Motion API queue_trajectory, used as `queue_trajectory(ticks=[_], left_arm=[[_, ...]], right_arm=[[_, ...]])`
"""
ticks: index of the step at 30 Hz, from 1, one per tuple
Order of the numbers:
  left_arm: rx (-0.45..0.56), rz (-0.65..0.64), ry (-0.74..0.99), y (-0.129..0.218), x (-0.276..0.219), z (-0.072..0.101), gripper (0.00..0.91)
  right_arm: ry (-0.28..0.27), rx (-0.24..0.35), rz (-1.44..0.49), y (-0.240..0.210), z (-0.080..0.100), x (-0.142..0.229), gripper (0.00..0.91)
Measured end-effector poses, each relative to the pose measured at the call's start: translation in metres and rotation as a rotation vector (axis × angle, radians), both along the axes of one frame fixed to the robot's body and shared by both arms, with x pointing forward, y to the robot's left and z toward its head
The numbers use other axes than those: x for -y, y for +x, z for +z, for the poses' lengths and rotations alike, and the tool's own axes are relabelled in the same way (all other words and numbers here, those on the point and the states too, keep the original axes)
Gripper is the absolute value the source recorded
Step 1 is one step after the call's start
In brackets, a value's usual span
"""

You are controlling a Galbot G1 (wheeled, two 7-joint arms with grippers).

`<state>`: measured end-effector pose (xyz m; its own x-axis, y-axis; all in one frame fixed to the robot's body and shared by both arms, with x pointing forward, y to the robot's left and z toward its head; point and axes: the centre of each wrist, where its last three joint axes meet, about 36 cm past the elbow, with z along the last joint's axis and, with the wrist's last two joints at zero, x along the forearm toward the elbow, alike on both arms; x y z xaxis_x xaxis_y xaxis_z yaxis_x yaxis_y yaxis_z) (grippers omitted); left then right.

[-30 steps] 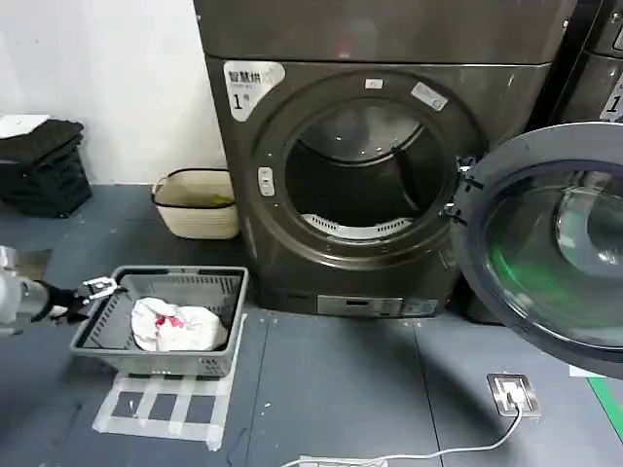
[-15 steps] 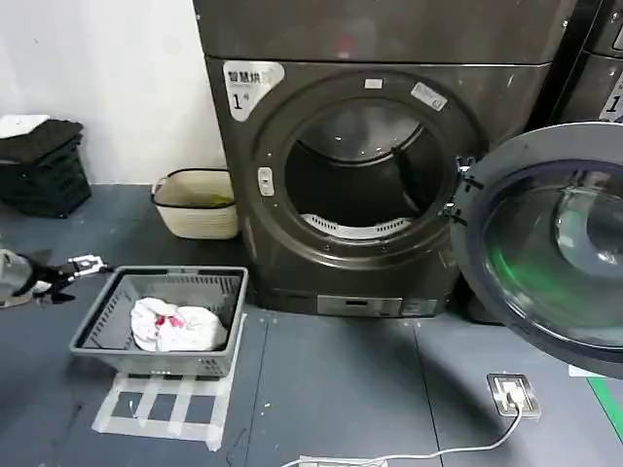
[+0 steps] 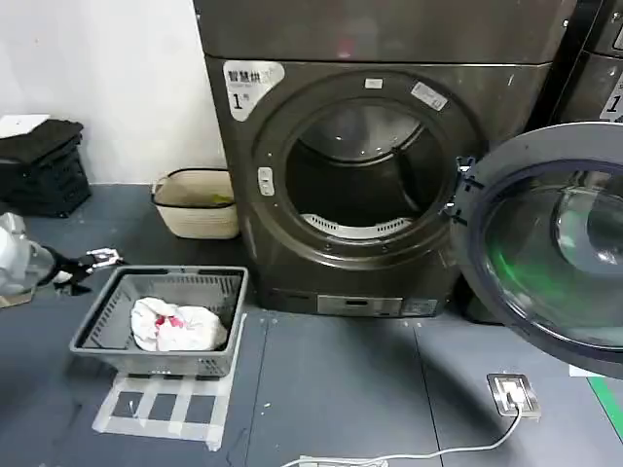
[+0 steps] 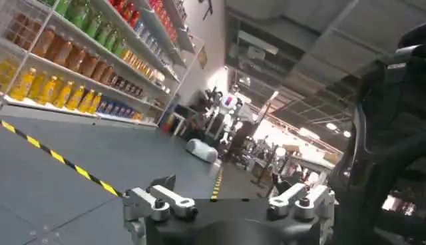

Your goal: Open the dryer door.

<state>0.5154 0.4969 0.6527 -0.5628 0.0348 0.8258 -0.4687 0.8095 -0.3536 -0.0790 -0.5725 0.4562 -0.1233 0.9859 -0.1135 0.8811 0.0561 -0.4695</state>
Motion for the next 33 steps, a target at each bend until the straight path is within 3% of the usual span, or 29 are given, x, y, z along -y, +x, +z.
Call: queue_trajectory(ticks=[9, 33], left_arm=[[-0.014, -0.01, 0.015, 0.009, 0.007, -0.004, 0.907], [-0.036, -0.017, 0.013, 0.017, 0.013, -0.012, 0.907]], right_arm=[[-0.026, 0.006, 0.005, -0.004, -0.001, 0.001, 0.907], [-0.024, 0.023, 0.016, -0.011, -0.003, 0.001, 0.907]])
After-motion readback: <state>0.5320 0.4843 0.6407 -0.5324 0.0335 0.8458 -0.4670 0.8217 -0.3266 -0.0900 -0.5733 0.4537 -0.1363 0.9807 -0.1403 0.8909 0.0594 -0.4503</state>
